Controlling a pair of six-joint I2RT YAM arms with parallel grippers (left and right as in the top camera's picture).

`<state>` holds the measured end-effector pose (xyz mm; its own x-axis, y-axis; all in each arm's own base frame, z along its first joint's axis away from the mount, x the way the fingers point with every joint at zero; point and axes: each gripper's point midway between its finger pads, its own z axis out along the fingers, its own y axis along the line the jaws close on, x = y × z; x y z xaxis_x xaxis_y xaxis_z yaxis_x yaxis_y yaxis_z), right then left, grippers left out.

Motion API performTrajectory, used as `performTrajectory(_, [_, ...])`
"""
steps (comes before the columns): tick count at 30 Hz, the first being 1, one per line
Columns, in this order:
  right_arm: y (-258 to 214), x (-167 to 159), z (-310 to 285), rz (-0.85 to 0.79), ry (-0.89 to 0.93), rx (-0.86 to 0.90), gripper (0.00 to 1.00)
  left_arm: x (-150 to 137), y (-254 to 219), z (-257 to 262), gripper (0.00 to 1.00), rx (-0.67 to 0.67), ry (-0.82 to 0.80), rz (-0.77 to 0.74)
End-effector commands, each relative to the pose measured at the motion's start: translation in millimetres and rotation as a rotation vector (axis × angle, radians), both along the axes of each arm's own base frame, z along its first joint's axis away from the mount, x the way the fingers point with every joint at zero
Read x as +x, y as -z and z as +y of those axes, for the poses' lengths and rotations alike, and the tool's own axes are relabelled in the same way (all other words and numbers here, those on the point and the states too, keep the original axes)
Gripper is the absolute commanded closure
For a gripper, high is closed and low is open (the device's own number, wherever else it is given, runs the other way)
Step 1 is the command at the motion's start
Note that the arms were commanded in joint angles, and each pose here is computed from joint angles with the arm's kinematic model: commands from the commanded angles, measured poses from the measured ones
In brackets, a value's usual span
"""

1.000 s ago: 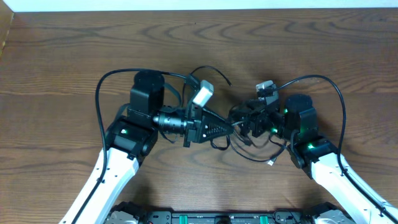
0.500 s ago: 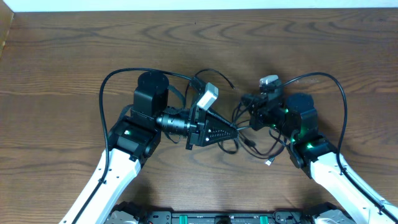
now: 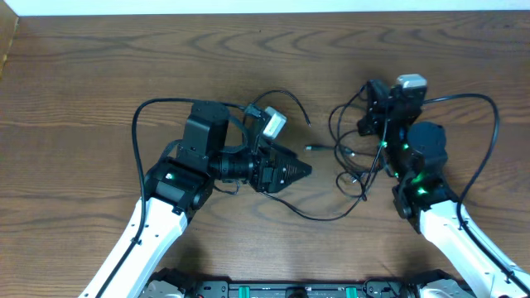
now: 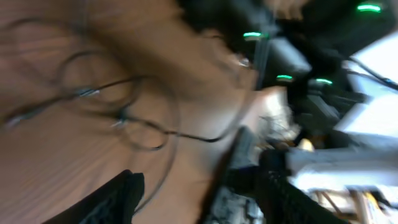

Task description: Untangle cables

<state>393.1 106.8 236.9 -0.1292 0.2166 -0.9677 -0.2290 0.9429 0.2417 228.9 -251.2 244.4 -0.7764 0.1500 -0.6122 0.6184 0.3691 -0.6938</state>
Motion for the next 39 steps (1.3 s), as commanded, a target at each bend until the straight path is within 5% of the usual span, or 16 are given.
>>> performTrajectory(1, [-23.5,0.3,10.1,-0.041,-0.069,0.058,0.99,25.4,15.3,10.9,0.32,0.111,-0.135,-0.048])
performTrajectory(6, [-64.5,-12.8,43.2,-0.089,-0.281,0.164,0.99,39.6,29.8,15.0,0.23,0.164,-0.189,-0.046])
performTrajectory(18, [-145.5,-65.5,50.2,-0.279,-0.422,0.202,0.99,58.0,61.4,-26.0,0.01,0.112,-0.216,0.141])
performTrajectory(26, [-164.5,-90.6,53.2,-0.331,-0.485,0.196,0.99,60.3,64.7,-72.4,0.01,0.039,-0.177,0.120])
performTrajectory(32, [-172.1,-104.2,53.4,-0.357,-0.509,0.176,0.99,96.3,96.8,-50.9,0.01,0.186,-0.426,0.071])
performTrajectory(33, [-172.7,-105.7,52.7,-0.365,-0.505,0.161,0.99,103.7,100.3,-42.2,0.07,0.217,-0.480,0.057])
performTrajectory(34, [-172.5,-106.0,50.9,-0.372,-0.490,0.140,0.99,113.8,102.3,-30.5,0.24,0.247,-0.549,0.034])
performTrajectory(35, [-171.2,-104.7,47.9,-0.374,-0.465,0.117,0.99,124.5,100.6,-18.7,0.51,0.263,-0.614,0.009])
performTrajectory(38, [-162.0,-94.4,34.8,-0.353,-0.359,0.056,0.99,144.9,85.1,3.8,0.89,0.234,-0.730,-0.020])
performTrajectory(39, [-154.6,-87.1,27.5,-0.332,-0.301,0.024,0.99,150.4,75.9,10.3,0.92,0.208,-0.754,-0.030])
